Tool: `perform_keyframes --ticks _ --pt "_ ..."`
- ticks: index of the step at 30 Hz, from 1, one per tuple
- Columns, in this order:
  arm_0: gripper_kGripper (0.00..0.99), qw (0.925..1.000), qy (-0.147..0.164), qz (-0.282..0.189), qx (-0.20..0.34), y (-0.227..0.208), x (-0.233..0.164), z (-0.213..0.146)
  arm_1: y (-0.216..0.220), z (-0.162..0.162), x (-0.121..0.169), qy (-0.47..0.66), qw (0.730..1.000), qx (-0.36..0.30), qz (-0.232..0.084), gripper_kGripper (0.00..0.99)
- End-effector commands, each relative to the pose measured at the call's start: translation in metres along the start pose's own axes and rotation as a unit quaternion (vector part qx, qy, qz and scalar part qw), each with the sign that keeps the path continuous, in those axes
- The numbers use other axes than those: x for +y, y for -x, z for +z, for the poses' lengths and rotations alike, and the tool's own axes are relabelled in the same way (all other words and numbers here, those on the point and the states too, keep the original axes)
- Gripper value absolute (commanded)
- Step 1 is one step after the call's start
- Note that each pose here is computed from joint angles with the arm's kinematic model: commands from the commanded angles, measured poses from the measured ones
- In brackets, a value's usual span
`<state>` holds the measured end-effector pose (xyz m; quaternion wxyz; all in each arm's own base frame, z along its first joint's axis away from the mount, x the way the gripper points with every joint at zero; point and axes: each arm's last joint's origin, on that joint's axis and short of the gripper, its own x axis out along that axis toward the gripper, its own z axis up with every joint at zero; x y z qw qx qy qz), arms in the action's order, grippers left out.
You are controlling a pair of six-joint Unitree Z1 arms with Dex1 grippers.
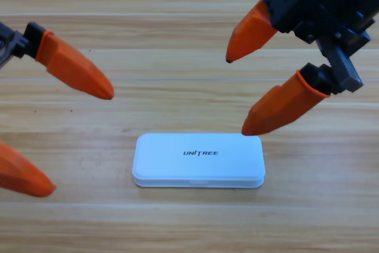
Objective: Clean up eraser and pencils
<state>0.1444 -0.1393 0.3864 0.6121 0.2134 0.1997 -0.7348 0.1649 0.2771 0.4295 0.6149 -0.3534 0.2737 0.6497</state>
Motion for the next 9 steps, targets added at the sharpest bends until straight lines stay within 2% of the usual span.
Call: perform_keyframes --ticks 1,9 --pt "0.990 0.9999 -0.006 -0.009 0.012 -0.0056 -0.0039 -0.0044 -0.0097 0.0061 0.0008 0.002 1.000 0.001 0.003 0.916" --pt "0.990 0.9998 -0.004 -0.006 0.016 -0.0053 -0.0042 -0.0042 -0.0095 0.0105 -0.0023 0.001 1.000 -0.003 -0.002 0.917"
